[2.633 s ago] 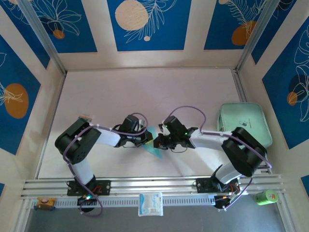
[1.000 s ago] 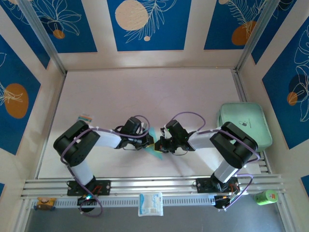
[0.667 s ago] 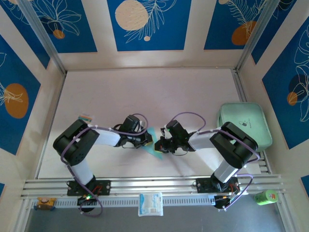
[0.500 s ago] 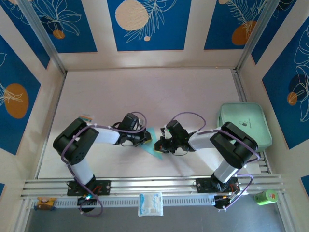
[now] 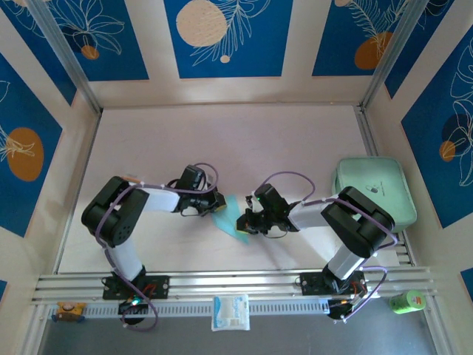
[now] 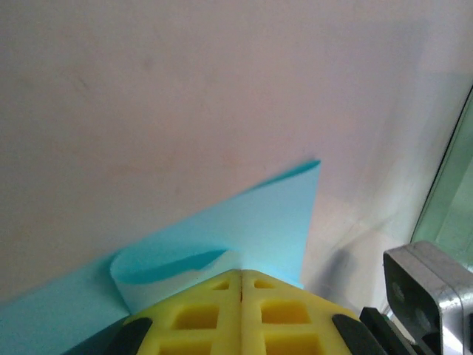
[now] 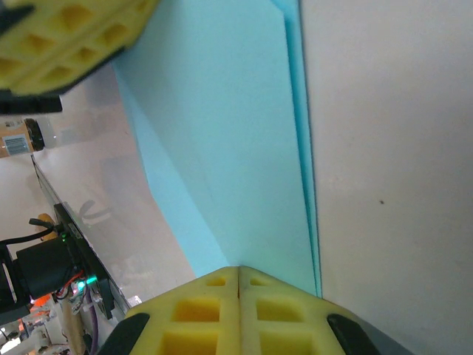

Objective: Fold a paper plane with a square sheet of paper (pick it up from the middle)
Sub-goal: Fourth fold the wing at the center of the table.

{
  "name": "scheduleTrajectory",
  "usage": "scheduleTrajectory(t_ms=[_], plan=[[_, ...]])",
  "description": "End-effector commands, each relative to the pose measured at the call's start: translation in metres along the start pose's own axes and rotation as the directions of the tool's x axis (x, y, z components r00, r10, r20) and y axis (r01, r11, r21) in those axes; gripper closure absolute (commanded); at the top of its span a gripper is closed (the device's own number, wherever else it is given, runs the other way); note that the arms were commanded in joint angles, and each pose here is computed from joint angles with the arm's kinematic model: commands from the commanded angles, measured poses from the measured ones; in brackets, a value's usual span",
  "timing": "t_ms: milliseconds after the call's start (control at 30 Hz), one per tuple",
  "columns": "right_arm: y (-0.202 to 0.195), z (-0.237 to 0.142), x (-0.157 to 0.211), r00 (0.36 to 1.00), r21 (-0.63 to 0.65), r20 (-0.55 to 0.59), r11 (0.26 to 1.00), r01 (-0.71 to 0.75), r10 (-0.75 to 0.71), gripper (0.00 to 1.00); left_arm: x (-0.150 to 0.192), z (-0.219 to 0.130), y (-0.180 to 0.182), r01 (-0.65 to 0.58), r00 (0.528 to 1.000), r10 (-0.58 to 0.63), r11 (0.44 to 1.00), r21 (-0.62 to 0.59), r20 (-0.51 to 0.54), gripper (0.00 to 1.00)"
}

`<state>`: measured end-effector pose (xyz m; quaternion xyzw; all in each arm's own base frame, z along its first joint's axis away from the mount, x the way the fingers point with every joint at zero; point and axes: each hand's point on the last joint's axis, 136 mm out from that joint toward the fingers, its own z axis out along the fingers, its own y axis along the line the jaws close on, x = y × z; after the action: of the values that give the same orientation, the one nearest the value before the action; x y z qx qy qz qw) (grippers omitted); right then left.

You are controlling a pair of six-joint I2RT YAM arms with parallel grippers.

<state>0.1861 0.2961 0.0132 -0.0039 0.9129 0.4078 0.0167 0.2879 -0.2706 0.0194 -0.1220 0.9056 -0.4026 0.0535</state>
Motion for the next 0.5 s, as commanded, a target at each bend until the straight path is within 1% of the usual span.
scheduleTrajectory(t_ms=[0, 167, 467], plan=[[-0.05, 0.002, 0.035, 0.989, 0.155, -0.096, 0.983, -0.101, 0.117, 0.99, -0.017, -0.005, 0.022, 0.018, 0.999, -0.016, 0.998, -0.065, 0.036, 0.96], [-0.05, 0.002, 0.035, 0.989, 0.147, -0.093, 0.984, -0.105, 0.119, 0.99, -0.03, -0.011, 0.033, 0.025, 0.999, -0.021, 0.996, -0.081, 0.046, 0.96], [-0.049, 0.002, 0.035, 0.988, 0.137, -0.099, 0.985, -0.103, 0.117, 0.99, -0.049, -0.02, 0.037, 0.033, 0.998, -0.027, 0.994, -0.102, 0.06, 0.96]])
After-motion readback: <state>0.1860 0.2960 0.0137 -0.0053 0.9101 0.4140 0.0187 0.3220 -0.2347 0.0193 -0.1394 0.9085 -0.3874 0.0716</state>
